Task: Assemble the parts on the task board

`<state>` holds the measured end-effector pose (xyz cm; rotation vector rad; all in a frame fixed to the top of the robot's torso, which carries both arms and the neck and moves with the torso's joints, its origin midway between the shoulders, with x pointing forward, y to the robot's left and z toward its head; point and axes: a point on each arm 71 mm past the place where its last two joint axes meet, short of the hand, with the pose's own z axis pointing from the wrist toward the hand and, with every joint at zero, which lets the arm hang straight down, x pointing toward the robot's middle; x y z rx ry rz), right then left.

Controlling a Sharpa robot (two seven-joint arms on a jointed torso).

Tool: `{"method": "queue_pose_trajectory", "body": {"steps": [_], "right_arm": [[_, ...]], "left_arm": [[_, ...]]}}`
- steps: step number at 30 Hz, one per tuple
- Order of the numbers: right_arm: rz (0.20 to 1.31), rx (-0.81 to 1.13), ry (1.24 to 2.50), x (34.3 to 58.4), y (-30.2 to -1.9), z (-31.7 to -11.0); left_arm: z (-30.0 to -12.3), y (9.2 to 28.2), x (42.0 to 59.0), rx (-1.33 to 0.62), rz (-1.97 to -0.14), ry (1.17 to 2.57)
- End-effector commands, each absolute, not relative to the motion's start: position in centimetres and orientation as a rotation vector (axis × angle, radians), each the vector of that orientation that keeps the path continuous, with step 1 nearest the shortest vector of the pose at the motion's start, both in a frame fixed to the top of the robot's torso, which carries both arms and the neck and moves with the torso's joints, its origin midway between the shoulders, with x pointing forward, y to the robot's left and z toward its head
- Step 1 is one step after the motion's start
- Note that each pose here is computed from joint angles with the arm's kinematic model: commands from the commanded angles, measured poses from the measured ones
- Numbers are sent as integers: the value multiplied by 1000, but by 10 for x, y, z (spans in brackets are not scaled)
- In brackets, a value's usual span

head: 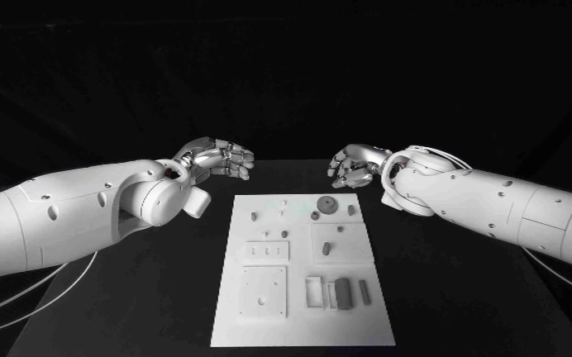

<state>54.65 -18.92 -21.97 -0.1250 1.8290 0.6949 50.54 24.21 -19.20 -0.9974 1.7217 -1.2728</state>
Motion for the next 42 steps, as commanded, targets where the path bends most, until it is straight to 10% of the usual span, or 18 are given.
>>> {"method": "queue_pose_trajectory", "body": {"steps": [1,42], "right_arm": [[628,-252,1811,546,-181,-218],[468,-553,1793,528,-154,-222]], "left_arm": [[-183,240,505,-962,-1306,1708],[-162,246,512,-938,-1300,1680]]}}
